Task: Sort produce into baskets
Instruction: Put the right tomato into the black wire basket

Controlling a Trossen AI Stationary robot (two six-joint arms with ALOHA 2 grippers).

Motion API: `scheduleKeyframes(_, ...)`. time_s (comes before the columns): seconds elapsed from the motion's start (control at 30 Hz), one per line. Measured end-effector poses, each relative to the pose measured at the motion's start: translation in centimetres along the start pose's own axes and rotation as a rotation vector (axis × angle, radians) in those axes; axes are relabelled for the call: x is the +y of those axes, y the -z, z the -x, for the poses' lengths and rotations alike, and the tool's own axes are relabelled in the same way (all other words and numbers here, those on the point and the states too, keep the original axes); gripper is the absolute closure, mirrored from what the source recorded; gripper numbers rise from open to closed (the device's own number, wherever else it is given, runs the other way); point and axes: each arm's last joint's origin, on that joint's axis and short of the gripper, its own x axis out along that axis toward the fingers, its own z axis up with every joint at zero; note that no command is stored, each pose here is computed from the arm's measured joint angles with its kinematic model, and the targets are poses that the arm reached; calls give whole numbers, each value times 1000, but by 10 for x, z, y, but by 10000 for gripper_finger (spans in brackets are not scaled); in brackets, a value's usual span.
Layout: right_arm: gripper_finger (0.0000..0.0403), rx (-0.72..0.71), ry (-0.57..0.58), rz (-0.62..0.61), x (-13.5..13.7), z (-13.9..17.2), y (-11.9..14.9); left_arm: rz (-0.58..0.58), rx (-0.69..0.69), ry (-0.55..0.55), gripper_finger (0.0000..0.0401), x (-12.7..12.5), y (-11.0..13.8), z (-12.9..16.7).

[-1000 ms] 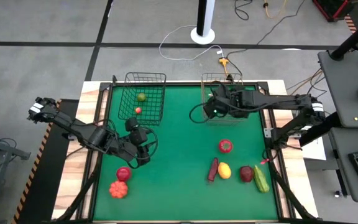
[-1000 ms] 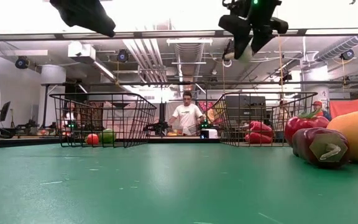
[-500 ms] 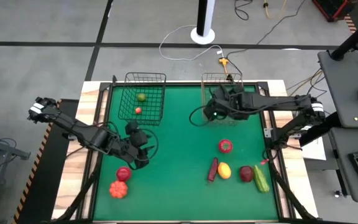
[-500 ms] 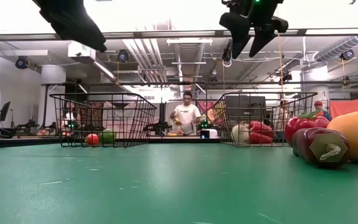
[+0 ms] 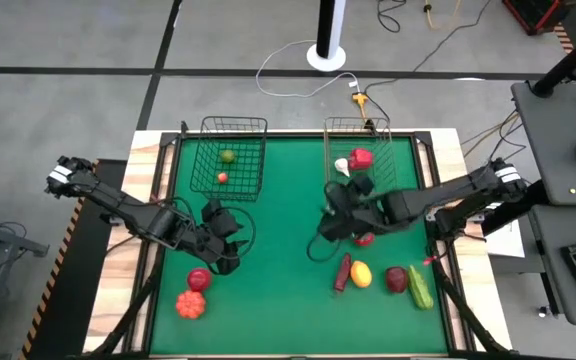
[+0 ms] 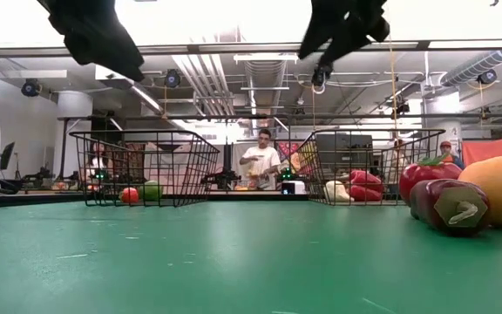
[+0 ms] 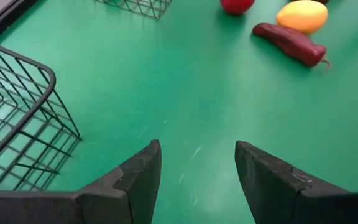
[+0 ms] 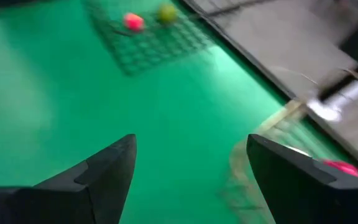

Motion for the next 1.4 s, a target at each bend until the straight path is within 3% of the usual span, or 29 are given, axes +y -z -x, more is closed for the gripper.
scheduleKeyframes(0.3,106,-95,-169,162,31,3,17,-53,-11,-6,214,-20,4,-30)
scheduleKeyframes(0.67,103,-100,-199,163,33,-7,29,-195,-1,-15,214,-40,-6,-46)
scheduleKeyframes(1.0,108,-72,-224,106,32,-5,30,-278,1,-22,214,-43,-8,-50)
scheduleKeyframes(1.27,106,81,-523,61,39,-1,33,-319,-3,-25,214,-42,-9,-51)
scheduleKeyframes(1.4,101,139,-559,21,39,0,36,-317,-8,-32,214,-40,-11,-53)
